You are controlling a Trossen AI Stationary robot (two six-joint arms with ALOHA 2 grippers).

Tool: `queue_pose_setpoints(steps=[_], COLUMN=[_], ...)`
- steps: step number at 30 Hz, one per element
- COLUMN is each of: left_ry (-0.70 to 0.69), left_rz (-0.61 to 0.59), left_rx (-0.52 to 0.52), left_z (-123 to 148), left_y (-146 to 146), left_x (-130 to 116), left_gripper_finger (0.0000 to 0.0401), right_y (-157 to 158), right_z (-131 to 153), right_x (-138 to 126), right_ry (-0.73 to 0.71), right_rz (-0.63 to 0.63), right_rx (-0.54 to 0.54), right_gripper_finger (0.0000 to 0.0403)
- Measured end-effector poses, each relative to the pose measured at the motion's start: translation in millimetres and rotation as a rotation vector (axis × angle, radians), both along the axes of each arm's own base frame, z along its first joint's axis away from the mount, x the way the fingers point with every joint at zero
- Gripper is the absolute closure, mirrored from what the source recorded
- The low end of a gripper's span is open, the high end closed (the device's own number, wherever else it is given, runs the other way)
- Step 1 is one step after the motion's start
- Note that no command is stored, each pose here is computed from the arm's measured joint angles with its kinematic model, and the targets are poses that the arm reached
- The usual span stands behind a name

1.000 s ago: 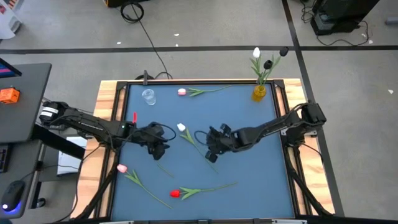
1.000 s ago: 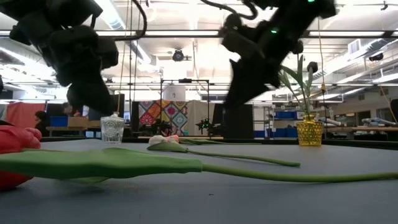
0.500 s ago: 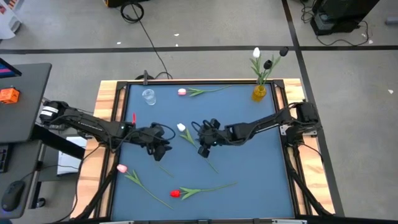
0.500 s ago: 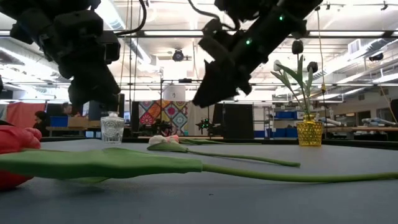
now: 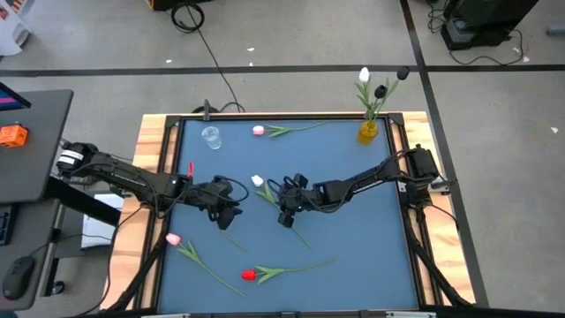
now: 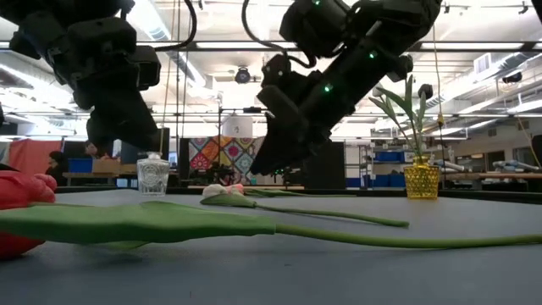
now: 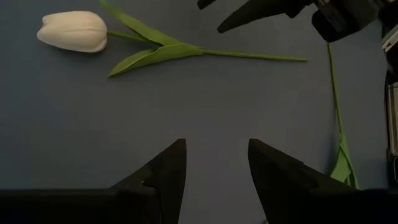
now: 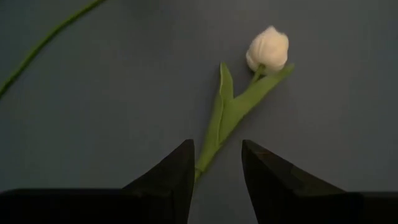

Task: Sort flowers into vase by color
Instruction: Put the white tulip into the yellow vase

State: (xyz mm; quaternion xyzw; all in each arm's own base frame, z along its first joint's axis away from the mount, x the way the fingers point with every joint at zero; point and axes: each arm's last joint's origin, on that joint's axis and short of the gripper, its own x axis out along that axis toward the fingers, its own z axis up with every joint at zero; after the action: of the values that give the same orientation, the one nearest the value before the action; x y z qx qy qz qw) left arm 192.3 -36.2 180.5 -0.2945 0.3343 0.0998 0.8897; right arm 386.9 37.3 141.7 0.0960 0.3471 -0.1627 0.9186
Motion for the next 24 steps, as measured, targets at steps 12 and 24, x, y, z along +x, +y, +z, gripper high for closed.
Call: queue_pose_setpoints(steps=[12,24], left_ry=[-0.028,-0.121], left_rz=[0.016,0.001], left_rx=[-0.026,-0.045], left_z=[7.5,65.2], left_y=[0.7,12.9], left_x=[2.7,10.4], left_gripper_finger=[0.0223,0.0223], right_y=[-9.3,-50.9], right_z=[10.6,61.6], right_x=[7.9,34.1], right_ry=[-0.113,-0.066], right_rz=[-0.057,-0.008], right_rx=[0.069,0.022], right_gripper_finger=[0.0260,0.0260])
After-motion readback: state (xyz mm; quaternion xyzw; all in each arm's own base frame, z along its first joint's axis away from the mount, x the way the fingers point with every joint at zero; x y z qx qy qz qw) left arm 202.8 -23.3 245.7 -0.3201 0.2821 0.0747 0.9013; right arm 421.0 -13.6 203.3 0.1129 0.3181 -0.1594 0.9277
